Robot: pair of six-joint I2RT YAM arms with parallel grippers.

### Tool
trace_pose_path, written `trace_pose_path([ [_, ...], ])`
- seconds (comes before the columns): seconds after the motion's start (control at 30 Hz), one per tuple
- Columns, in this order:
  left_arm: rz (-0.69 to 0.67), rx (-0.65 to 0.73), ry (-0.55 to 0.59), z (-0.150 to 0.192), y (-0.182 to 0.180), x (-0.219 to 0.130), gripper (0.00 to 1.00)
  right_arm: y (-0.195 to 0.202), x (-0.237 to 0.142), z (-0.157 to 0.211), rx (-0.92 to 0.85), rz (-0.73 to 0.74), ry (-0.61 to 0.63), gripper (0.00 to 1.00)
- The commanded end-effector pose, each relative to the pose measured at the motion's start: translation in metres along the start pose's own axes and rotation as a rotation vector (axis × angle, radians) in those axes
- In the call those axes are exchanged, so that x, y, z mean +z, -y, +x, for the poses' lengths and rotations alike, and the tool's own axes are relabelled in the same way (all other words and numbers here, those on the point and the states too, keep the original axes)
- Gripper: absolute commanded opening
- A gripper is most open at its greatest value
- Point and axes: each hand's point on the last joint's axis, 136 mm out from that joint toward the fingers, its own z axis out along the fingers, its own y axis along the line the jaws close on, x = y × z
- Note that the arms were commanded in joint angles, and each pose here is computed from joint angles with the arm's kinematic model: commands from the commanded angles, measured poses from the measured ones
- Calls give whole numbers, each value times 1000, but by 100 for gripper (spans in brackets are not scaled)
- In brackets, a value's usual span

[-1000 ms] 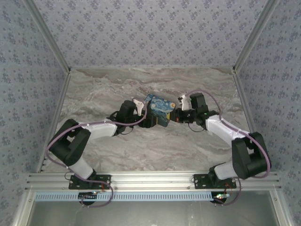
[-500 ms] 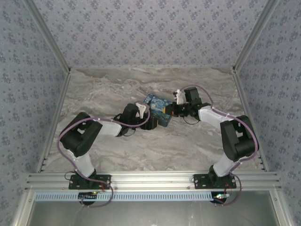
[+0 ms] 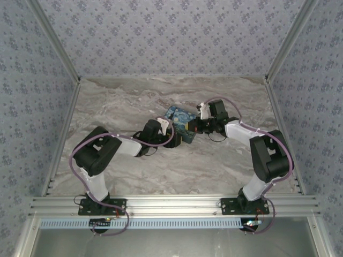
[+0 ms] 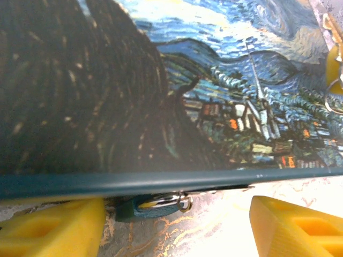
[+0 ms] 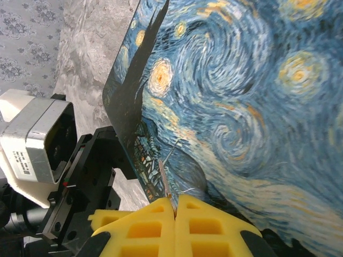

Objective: Unlock a padlock with a key

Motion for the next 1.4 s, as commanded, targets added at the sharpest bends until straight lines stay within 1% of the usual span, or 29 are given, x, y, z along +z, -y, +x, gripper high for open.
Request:
trace_pose_path([
  [0.0,29,-13,-61,18,8,12,67,2,5,0,-11,15,-9,0],
  [0.43,53,-39,-54,21,22,21,59,8,6,5,6,40,-13,0],
  [0.67,14,-71,-30,20,15,22,52,10,6,6,11,45,-14,0],
  [0.9,-12,-133,38,12,8,21,44,8,5,5,9,39,-9,0],
  [1.37,-18,-186,71,7,6,25,35,8,4,6,12,41,-9,0],
])
